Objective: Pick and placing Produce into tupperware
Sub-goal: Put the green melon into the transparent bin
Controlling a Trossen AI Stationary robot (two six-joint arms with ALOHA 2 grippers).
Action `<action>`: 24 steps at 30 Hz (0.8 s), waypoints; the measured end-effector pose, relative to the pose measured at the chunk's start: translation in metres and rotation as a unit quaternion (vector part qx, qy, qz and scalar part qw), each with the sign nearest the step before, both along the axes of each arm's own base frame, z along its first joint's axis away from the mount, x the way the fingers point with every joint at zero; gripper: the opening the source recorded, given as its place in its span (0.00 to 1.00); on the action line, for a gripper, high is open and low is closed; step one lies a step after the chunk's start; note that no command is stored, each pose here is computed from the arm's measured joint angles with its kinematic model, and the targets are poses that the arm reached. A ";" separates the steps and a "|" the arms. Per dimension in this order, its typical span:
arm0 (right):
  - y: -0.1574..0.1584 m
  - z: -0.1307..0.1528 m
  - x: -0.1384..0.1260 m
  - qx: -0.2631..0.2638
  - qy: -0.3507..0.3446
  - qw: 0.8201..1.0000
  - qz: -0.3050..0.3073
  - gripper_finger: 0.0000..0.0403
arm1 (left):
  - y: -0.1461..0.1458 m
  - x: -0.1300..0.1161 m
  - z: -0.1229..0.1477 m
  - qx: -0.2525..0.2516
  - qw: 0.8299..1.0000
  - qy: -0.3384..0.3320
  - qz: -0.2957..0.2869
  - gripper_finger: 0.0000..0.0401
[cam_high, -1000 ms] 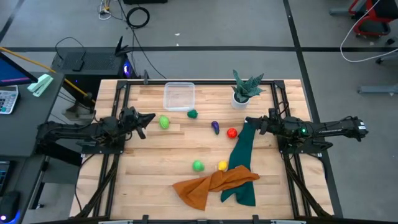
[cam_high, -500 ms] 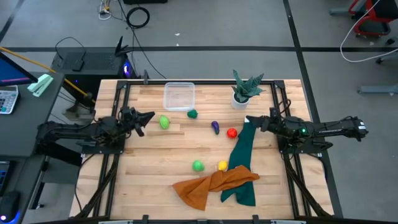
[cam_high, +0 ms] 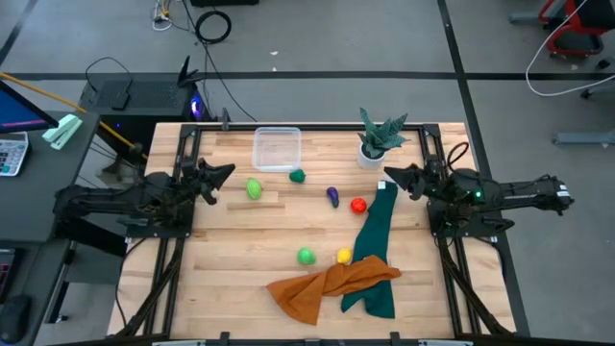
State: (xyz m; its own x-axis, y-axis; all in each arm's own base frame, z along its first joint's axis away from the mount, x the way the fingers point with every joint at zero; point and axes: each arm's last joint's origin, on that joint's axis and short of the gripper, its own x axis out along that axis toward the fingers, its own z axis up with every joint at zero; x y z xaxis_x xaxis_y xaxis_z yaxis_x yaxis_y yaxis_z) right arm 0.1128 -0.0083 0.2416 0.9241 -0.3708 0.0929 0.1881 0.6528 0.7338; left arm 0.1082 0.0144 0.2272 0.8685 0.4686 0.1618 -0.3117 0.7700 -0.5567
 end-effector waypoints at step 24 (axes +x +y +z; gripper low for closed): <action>0.014 0.114 0.073 -0.074 0.147 0.962 0.219 0.00 | -0.008 0.070 0.112 -0.049 0.987 0.090 -0.123 0.02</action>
